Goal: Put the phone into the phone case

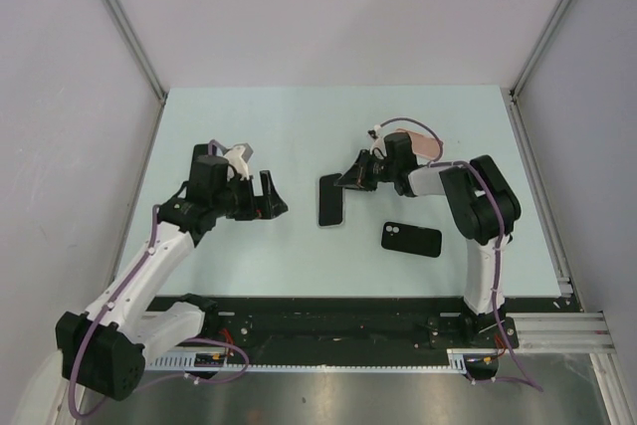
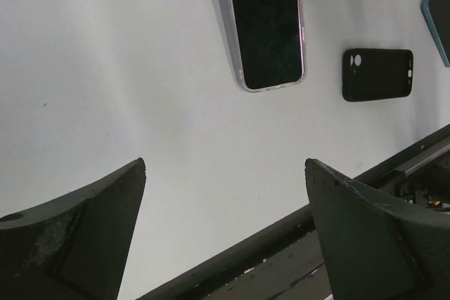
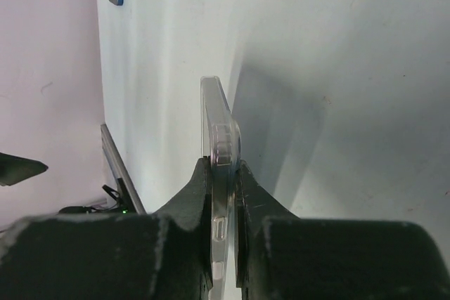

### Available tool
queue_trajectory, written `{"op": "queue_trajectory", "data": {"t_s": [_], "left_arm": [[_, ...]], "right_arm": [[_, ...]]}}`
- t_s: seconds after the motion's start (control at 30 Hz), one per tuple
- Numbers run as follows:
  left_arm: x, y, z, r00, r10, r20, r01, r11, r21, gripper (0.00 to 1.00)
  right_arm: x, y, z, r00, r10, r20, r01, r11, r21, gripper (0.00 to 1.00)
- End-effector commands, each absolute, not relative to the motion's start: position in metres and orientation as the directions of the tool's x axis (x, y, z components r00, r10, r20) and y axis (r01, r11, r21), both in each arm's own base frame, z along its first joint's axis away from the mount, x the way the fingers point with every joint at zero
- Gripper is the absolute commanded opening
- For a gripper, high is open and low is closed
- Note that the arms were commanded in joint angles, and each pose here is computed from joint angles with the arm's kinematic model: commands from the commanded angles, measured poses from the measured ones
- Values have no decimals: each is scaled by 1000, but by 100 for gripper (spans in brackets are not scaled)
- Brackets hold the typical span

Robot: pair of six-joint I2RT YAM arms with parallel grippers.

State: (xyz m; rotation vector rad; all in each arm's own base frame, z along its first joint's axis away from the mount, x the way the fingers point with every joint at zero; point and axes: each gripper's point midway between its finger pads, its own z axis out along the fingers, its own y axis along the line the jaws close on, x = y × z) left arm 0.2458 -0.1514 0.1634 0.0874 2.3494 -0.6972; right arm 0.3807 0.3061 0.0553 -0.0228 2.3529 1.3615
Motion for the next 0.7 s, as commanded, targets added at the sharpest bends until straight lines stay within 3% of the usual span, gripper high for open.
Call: {"op": "queue_trajectory", "data": {"t_s": [0.0, 0.2, 0.4, 0.67], "left_arm": [[246, -146, 148, -799, -96, -593, 215, 876, -431, 98], [246, -153, 149, -806, -82, -587, 243, 857, -453, 98], [246, -151, 150, -798, -89, -596, 238, 862, -447, 98], [251, -147, 150, -791, -97, -604, 221, 875, -430, 98]], "right_arm": [[402, 303, 46, -894, 207, -398, -239, 530, 813, 0], [422, 292, 30, -881, 273, -385, -171, 576, 799, 15], [429, 287, 31, -882, 297, -366, -132, 591, 796, 43], [429, 262, 51, -868, 273, -415, -116, 701, 703, 54]]}}
